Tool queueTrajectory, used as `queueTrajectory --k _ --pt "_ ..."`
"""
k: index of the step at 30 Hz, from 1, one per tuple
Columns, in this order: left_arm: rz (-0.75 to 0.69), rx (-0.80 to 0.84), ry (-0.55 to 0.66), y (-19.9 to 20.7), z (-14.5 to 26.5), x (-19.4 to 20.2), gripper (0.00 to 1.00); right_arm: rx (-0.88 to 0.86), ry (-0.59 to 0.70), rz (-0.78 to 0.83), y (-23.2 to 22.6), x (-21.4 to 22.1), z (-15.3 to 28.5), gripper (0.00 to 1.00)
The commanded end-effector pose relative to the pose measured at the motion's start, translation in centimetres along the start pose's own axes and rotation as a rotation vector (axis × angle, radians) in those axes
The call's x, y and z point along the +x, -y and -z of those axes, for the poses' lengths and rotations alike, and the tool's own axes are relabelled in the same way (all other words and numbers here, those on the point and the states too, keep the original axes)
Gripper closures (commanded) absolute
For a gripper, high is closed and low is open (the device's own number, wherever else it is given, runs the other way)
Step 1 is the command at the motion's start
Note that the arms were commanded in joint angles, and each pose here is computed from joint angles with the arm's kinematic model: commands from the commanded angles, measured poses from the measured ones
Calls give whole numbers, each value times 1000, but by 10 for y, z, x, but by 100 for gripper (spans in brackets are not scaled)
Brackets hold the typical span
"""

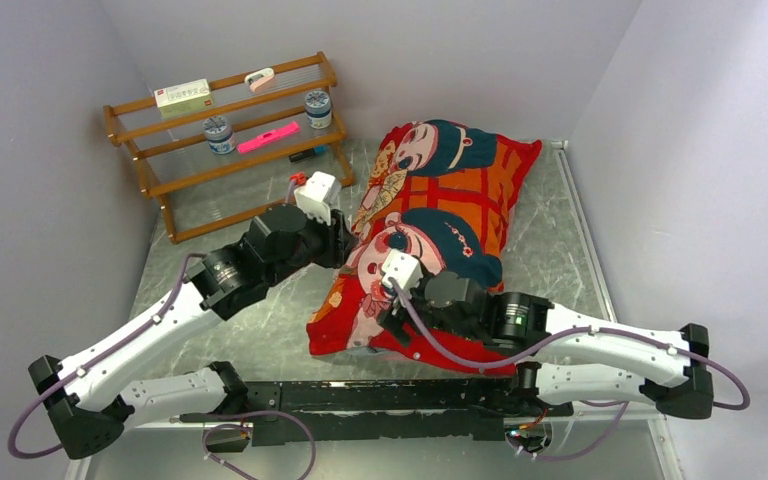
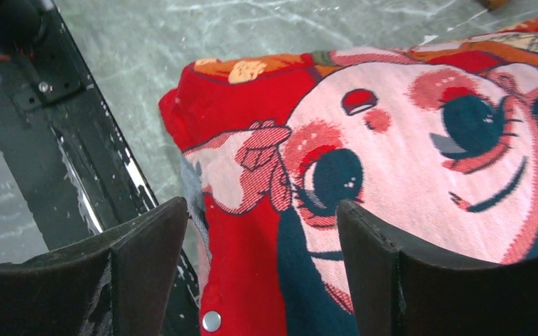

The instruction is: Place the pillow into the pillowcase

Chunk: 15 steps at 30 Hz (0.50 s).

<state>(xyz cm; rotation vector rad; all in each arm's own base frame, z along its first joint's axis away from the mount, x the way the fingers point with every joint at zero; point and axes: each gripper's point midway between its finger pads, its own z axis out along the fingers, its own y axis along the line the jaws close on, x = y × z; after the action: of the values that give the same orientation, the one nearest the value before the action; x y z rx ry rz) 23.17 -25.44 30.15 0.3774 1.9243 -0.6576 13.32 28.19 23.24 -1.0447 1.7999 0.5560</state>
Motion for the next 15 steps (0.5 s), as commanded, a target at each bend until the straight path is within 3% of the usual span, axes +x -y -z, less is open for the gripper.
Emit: queueTrajectory --k 1,3,5,7,15 --pt "36 -124 -12 -40 5 -4 41 -79 65 96 -13 -7 -12 14" --pt "94 -153 -22 -57 8 -1 26 -74 30 159 -12 3 -20 9" --pt "145 -152 -14 -68 13 -1 18 -49 -10 209 -7 11 -27 2" --pt "199 -147 -21 -78 15 2 12 -26 -52 252 -2 17 -34 0" --pt "487 -116 -176 -108 18 67 9 120 -193 337 28 39 -67 5"
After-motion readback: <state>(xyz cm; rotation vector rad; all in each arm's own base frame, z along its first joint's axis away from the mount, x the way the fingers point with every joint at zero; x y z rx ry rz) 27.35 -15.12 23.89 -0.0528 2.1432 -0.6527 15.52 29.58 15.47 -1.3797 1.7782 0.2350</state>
